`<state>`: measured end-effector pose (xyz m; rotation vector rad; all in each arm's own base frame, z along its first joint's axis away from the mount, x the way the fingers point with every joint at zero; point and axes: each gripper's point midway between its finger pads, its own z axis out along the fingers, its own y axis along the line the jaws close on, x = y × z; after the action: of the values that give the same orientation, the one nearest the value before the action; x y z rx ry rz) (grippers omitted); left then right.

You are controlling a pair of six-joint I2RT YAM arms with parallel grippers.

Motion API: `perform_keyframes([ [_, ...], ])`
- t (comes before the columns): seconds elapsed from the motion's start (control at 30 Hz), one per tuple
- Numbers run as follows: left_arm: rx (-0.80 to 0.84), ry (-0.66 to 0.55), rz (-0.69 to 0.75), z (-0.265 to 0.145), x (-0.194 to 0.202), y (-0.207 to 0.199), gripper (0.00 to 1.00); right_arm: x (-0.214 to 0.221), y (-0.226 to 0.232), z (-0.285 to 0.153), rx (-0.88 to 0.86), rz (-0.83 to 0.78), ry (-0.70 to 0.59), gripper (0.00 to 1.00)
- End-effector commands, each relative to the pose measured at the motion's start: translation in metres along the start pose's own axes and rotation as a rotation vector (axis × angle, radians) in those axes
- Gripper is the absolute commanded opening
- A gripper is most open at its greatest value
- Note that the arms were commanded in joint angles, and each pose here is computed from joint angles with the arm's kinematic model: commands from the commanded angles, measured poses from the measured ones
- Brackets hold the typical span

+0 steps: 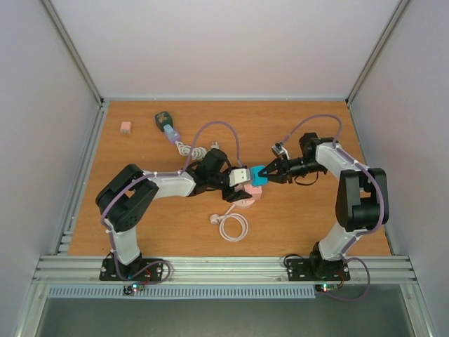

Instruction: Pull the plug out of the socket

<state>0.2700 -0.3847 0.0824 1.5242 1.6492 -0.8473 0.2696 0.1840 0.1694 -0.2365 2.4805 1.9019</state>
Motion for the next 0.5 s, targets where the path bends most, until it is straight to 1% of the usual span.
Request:
perform_keyframes([
  [0.0,-0.033,-0.030,-0.001,-0.010,-0.011,0.005,0.69,-0.006,0.012,-0.012,0.001,-0.042,-0.049,0.01],
  [0.1,-0.042,-0.063,-0.009,-0.019,-0.025,0.008,0.81,-0.010,0.016,-0.018,0.011,-0.075,-0.068,0.01],
  [0.2,-0.048,-0.077,-0.001,-0.027,-0.034,0.009,0.85,-0.012,0.022,-0.022,0.018,-0.122,-0.073,0.01],
  [0.33,-0.055,-0.083,0.007,-0.041,-0.042,0.013,0.89,-0.015,0.033,-0.026,0.038,-0.203,-0.078,0.02],
  [0.47,-0.056,-0.076,0.008,-0.058,-0.048,0.015,0.89,-0.021,0.048,-0.031,0.051,-0.305,-0.094,0.03],
])
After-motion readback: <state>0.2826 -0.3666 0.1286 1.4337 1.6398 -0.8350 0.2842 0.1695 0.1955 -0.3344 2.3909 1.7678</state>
